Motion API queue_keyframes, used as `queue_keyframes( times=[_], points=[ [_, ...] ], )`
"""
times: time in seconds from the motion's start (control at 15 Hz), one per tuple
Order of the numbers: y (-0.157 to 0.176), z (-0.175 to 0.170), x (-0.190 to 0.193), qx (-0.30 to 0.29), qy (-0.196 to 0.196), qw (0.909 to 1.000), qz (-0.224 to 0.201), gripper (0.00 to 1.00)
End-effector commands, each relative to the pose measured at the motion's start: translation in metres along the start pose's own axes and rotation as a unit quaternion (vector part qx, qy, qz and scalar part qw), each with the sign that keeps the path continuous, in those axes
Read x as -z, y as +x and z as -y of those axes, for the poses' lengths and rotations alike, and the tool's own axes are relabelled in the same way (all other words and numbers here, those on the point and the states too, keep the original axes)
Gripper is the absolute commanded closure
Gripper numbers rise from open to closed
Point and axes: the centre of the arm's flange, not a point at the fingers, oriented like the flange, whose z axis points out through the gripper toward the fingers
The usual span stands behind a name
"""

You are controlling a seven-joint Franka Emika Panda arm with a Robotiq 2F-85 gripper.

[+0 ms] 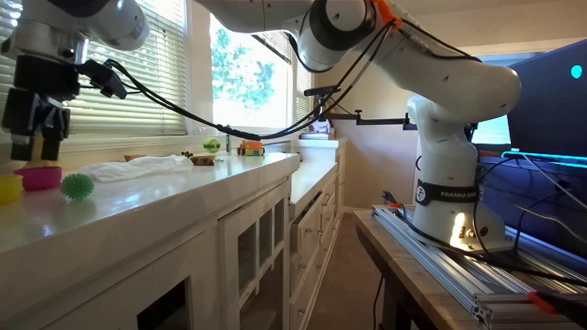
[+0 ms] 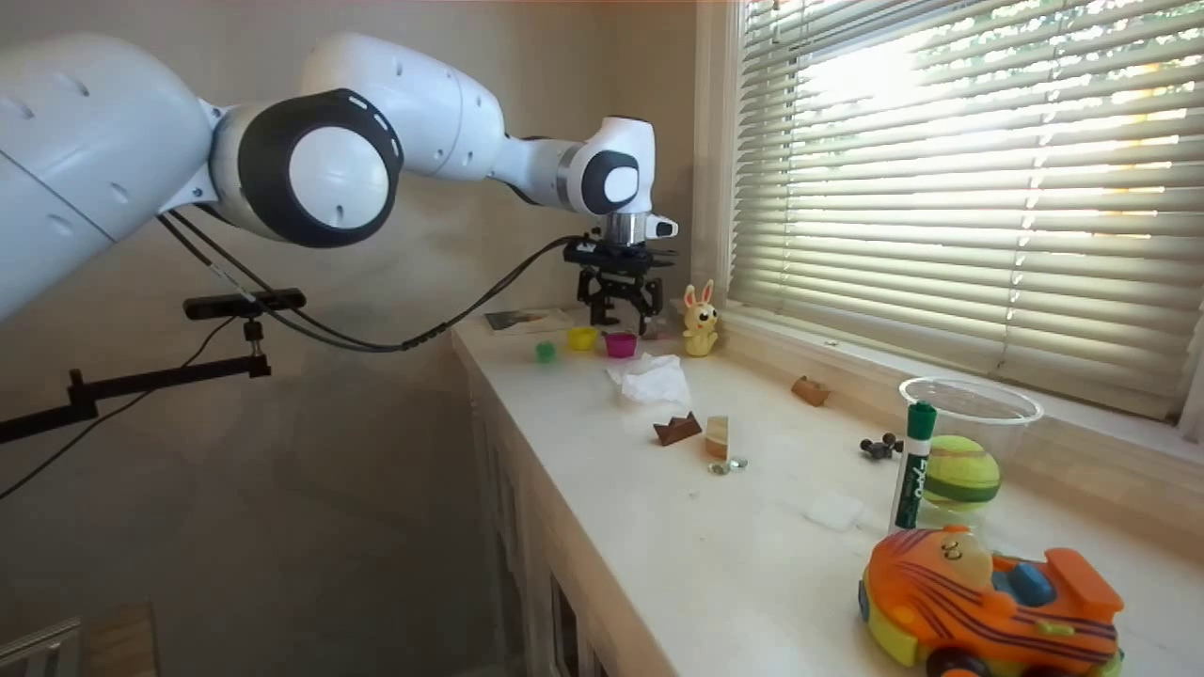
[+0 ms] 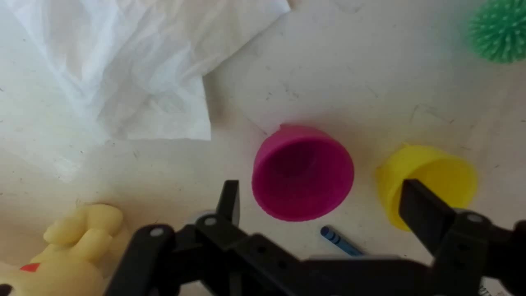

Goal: Stack the bowls, then place the green toy inside the pink bowl

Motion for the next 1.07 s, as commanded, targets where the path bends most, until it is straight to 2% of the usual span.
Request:
queue_keyframes(
  times=[0.0, 0.47, 1.0],
  points=[
    [0.022, -0.004, 0.001, 0.006, -0.014, 0.9998, 0.013, 0.0],
    [0.02, -0.005, -0.002, -0.001, -0.011, 0.9992, 0.039, 0.0],
    [0.023, -0.01, -0.012, -0.002, -0.014, 0.9991, 0.04, 0.0]
  ],
)
